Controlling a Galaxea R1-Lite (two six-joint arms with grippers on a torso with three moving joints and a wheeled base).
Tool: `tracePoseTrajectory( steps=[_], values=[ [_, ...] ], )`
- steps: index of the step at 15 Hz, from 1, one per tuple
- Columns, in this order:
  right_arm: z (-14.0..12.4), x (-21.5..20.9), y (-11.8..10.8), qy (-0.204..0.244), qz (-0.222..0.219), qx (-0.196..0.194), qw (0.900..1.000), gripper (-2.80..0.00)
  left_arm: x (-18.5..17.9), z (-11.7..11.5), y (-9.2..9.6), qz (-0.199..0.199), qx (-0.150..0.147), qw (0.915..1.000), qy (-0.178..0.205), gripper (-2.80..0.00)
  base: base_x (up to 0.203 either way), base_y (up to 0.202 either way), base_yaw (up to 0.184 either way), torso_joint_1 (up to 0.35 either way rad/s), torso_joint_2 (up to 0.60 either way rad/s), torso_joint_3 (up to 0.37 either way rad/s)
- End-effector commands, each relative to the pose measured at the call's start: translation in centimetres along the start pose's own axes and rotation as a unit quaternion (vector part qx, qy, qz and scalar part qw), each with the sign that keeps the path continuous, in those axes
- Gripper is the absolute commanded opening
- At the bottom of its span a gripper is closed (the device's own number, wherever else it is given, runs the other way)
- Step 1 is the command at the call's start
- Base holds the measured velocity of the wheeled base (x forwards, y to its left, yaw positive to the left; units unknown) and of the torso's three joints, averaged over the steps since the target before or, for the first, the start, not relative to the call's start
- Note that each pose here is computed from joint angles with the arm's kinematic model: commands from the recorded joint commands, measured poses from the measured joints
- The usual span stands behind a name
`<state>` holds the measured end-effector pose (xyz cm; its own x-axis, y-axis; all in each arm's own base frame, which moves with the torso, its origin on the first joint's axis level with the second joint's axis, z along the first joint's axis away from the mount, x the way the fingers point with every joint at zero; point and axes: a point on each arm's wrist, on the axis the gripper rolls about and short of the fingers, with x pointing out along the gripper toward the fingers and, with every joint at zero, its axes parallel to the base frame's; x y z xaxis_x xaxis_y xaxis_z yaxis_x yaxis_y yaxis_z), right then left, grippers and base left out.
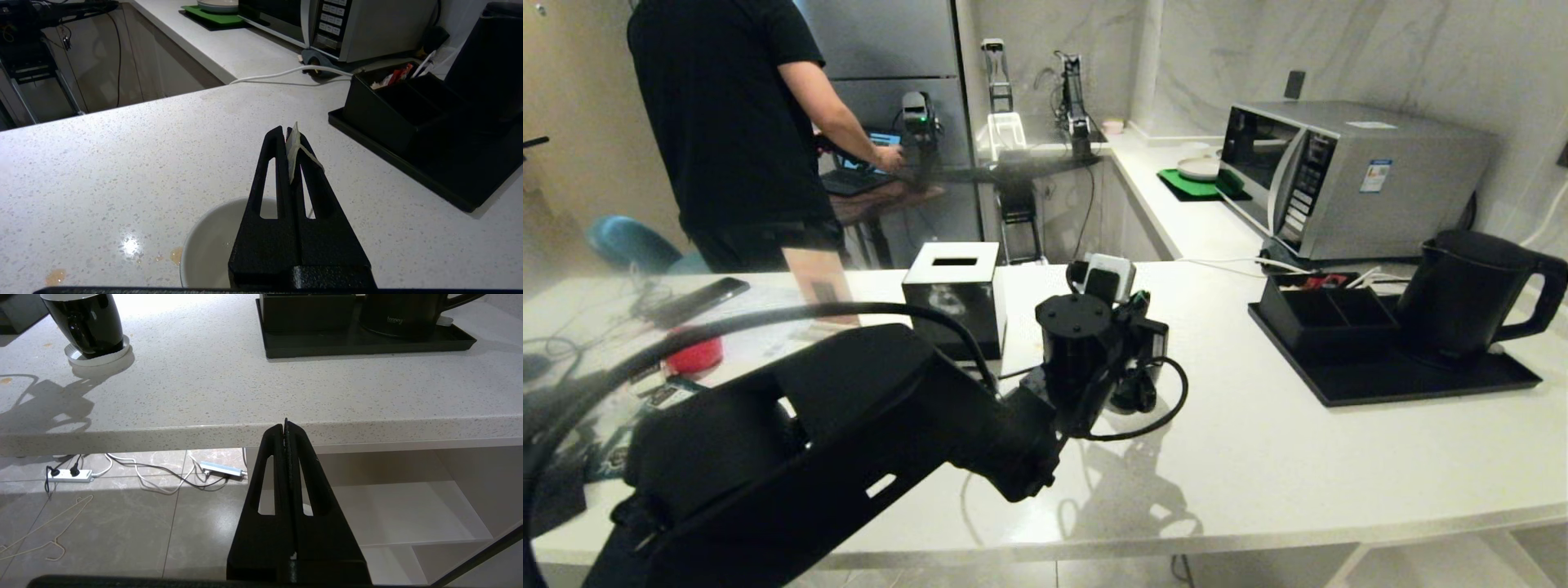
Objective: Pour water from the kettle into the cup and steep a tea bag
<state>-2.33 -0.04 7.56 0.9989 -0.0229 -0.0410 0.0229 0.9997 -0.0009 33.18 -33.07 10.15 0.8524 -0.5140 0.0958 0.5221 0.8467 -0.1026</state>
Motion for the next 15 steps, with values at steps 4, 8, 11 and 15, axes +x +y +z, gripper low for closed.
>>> tracePoseTrajectory(
  steps=[4, 8, 11, 15],
  values=[
    [0.0, 0.0, 0.0, 0.0, 0.0, 0.0, 1.0, -2.8, 0.2, -1.3, 0.2, 0.003, 0.002, 0.9999, 0.01, -2.8, 0.0, 0.0, 0.0, 0.0, 0.0, 0.0],
    [0.0, 0.0, 0.0, 0.0, 0.0, 0.0, 1.0, -2.8, 0.2, -0.6, 0.2, 0.004, 0.001, 1.0, 0.002, -2.8, 0.0, 0.0, 0.0, 0.0, 0.0, 0.0],
    [0.0, 0.0, 0.0, -0.002, 0.0, 0.0, 1.0, -2.8, 0.2, 0.9, 0.0, 0.002, -0.002, 0.9999, -0.014, -2.8, 0.0, 0.0, 0.0, 0.0, 0.0, 0.0],
    [0.0, -0.1, 0.0, -0.004, 0.0, 0.0, 1.0, -2.8, 0.5, 3.3, -0.2, 0.002, -0.007, 0.9991, -0.042, -2.8, 0.0, 0.0, 0.0, 0.0, 0.0, 0.0]
  ],
)
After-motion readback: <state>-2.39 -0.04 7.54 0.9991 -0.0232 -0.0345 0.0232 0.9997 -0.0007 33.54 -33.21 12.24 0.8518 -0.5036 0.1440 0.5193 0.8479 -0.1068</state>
